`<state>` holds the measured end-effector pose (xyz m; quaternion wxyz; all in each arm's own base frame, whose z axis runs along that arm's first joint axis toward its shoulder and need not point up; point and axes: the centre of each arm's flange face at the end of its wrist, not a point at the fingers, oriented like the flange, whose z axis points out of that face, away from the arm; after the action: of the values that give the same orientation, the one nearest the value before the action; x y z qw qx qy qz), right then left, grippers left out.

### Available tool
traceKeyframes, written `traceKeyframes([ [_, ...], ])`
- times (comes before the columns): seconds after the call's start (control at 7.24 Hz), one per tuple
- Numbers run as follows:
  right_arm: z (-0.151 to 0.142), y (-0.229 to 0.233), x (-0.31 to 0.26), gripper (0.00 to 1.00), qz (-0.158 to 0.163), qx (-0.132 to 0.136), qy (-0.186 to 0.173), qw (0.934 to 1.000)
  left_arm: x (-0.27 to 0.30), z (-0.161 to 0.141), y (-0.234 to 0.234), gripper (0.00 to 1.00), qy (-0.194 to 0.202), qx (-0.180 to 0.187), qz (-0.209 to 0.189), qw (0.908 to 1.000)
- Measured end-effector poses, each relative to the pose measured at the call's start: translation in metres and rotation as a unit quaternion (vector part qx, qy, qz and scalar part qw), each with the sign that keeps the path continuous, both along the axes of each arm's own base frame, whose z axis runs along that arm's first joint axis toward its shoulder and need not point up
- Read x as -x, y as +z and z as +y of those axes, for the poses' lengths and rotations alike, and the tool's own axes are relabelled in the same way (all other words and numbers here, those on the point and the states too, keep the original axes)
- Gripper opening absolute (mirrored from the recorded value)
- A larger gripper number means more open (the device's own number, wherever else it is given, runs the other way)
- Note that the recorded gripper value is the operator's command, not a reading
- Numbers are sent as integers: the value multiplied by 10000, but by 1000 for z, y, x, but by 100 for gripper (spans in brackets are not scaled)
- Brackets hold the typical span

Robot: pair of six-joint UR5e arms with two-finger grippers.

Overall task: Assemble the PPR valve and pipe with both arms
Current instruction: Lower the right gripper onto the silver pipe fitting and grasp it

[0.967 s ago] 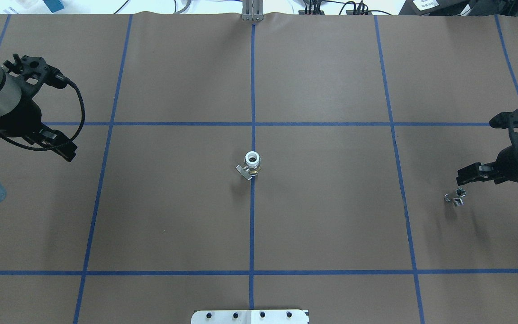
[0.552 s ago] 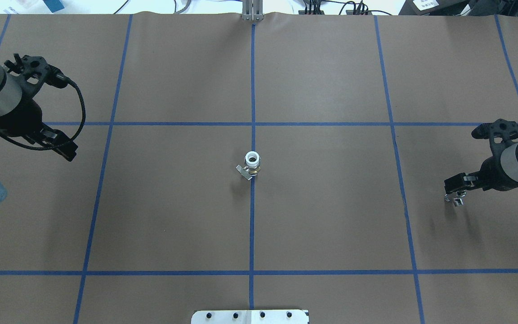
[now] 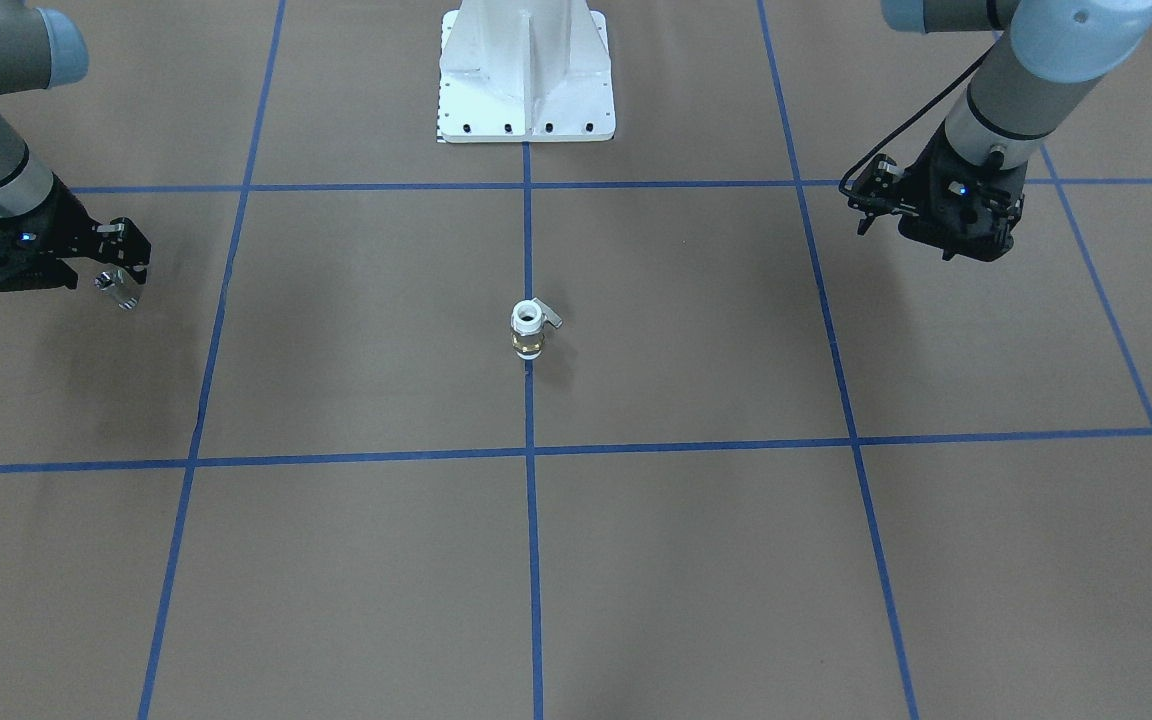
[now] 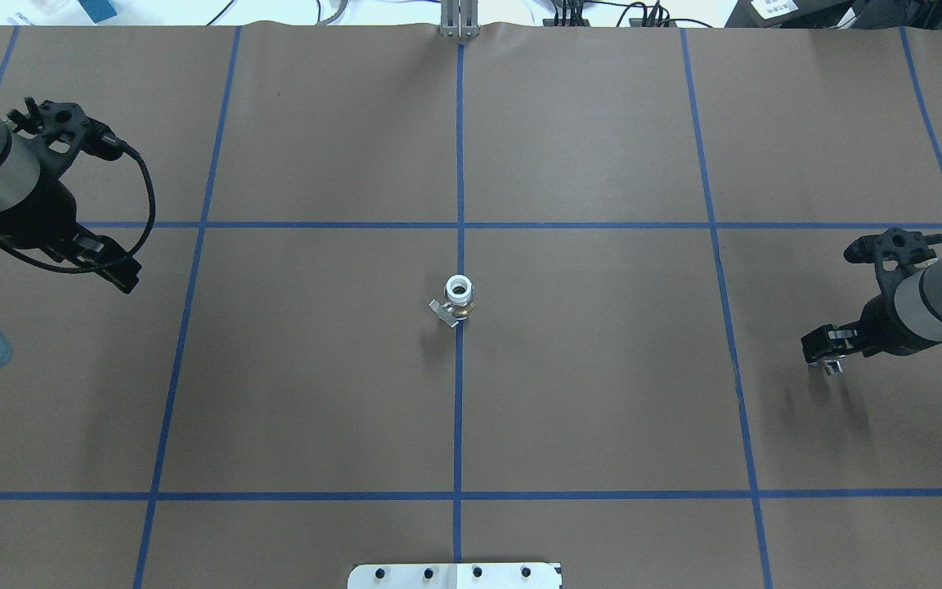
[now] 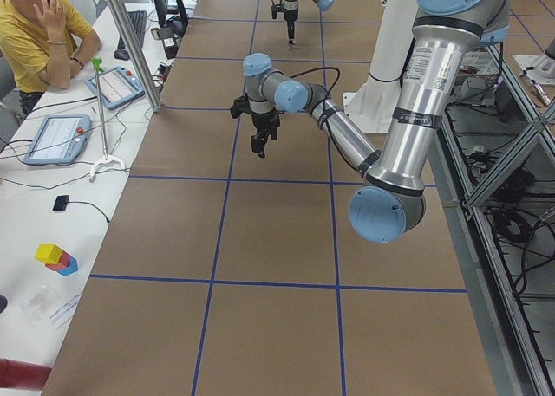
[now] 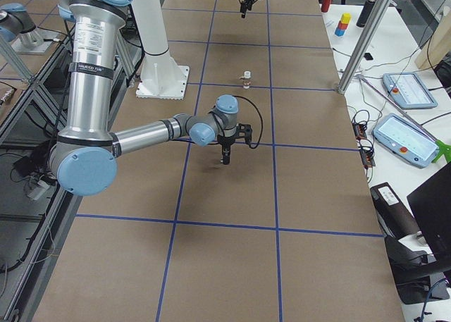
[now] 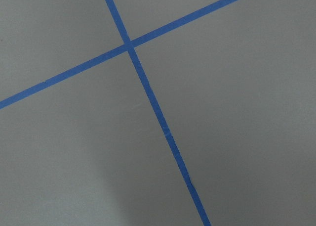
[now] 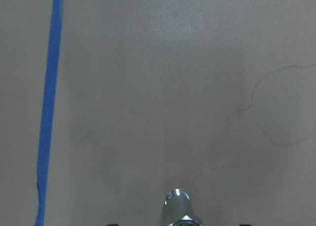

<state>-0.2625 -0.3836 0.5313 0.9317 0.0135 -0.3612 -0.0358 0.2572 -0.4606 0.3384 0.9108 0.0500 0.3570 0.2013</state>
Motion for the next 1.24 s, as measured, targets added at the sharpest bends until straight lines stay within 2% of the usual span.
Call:
traceKeyframes([
  [0.28,0,1,0,18,3,16,-9,10000,0,0,0,100,-1,3,-2,10000],
  [0.41,1,1,0,2,-4,28,-17,10000,0,0,0,100,-2,3,-2,10000],
  [0.83,0,-5,-2,0,-58,5,-7,10000,1,0,0,100,-7,5,-1,10000],
  [1.1,-4,-24,-5,0,-213,-8,46,9998,2,-1,1,100,-13,8,0,10000],
  [1.24,-14,-40,-1,0,-305,73,146,9994,9,-4,2,100,-52,-8,3,10000],
])
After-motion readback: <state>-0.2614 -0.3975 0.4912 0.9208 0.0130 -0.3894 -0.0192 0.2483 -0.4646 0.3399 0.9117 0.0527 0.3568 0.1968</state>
